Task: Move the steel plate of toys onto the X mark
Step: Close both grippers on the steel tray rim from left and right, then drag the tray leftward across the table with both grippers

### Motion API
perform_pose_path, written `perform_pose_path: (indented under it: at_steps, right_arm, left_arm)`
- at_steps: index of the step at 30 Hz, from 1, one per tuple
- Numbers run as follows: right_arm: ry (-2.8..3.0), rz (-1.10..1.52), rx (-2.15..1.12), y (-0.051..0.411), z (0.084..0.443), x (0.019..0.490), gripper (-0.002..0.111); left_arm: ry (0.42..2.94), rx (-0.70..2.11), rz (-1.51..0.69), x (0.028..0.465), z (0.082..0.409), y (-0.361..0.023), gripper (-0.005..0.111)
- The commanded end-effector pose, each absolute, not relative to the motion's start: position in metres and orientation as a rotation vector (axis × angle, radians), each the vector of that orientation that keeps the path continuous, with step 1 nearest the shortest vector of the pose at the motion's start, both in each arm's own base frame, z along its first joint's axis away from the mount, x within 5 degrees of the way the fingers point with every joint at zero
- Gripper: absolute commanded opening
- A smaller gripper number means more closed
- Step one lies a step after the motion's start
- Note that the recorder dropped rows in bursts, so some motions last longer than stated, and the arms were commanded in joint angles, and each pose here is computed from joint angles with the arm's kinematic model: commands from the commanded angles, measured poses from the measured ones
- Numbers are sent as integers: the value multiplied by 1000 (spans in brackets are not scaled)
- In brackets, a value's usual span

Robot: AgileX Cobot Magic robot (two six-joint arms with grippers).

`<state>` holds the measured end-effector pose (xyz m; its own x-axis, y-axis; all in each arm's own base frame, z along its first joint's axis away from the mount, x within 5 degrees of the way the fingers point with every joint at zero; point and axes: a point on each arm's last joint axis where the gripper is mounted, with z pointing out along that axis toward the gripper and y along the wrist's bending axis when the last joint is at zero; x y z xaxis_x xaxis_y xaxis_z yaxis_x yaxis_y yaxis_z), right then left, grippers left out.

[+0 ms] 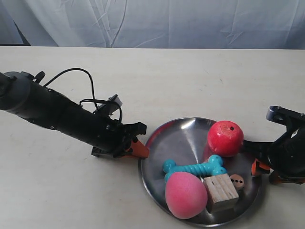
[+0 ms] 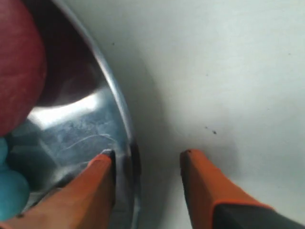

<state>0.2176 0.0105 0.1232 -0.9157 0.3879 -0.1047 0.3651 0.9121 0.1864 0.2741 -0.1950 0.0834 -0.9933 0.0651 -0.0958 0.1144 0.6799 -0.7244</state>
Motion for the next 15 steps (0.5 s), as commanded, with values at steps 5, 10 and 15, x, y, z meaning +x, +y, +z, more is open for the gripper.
perform_pose_path:
  at_steps: [5,10,15]
  right_arm:
    - [2907,363,549,17,123,219,45]
    - [2895,348,584,16,117,212,45]
    - [2873,347,625,15,113,207,30]
  left_arm:
    - [2876,149,-1142,271,69,-190,0]
    - [2876,152,-1150,271,69,-190,0]
    - [2874,143,-1156,271,69,-191,0]
